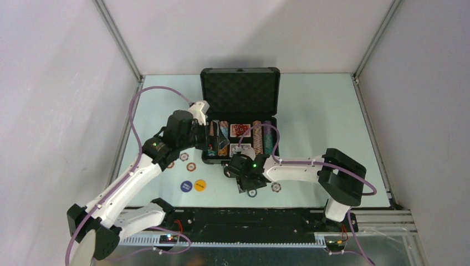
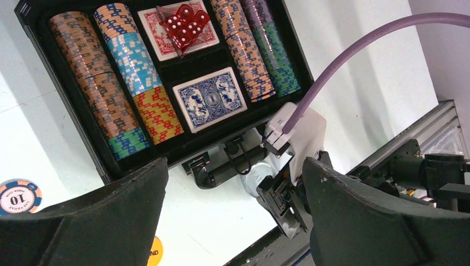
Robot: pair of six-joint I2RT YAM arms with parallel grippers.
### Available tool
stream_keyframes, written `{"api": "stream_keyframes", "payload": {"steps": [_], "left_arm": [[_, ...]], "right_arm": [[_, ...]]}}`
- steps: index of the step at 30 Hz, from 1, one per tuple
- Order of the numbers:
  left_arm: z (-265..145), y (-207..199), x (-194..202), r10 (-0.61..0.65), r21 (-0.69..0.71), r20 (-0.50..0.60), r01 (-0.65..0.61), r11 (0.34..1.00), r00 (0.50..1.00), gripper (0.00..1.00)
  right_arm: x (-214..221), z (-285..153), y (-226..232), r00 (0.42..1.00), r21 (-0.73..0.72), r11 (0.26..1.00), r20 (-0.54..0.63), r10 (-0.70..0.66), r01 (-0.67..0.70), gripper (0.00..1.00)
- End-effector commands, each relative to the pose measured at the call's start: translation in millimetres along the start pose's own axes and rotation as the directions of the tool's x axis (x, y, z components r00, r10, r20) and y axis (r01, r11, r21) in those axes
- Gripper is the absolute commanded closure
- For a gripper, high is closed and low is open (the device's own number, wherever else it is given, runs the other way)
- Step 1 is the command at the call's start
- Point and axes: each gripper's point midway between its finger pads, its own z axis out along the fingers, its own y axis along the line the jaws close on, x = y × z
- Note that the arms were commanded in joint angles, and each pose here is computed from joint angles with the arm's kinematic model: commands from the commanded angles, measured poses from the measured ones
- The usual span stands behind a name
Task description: Pack up texas hold em set
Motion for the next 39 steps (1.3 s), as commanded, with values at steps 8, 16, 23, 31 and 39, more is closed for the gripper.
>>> {"api": "stream_keyframes", "payload": {"steps": [8, 16, 23, 31, 39], "left_arm": [[-5.1, -3.5, -4.4, -0.006, 0.02, 0.024, 0.006, 1.0, 1.0, 0.05], [-5.0, -3.1, -4.3, -0.007, 0.019, 0.024, 0.007, 1.0, 1.0, 0.05], [-3.6, -3.3, -3.2, -0.01, 0.02, 0.017, 0.01, 1.0, 1.0, 0.05], [-3.5, -3.0, -3.3, -0.012, 0.018, 0.018, 0.011, 1.0, 1.0, 0.04], [-2.9, -3.3, -3.4, -0.013, 0.02, 0.015, 0.013, 1.0, 1.0, 0.04]], "right_arm": [[-7.2, -12.4, -12.9, 0.998, 0.038, 0.998, 0.042, -0.051, 0.049, 0.33], [6.8, -8.8, -14.4, 0.995, -0.033, 0.995, 0.047, -0.091, 0.093, 0.31], [11.6, -6.7, -6.9, 0.993, -0.069, 0.992, 0.058, -0.106, 0.11, 0.29], [19.9, -5.0, -1.4, 0.992, -0.075, 0.99, 0.046, -0.118, 0.122, 0.29], [29.6, -4.0, -6.3, 0.991, -0.057, 0.99, 0.031, -0.127, 0.128, 0.34]]}}
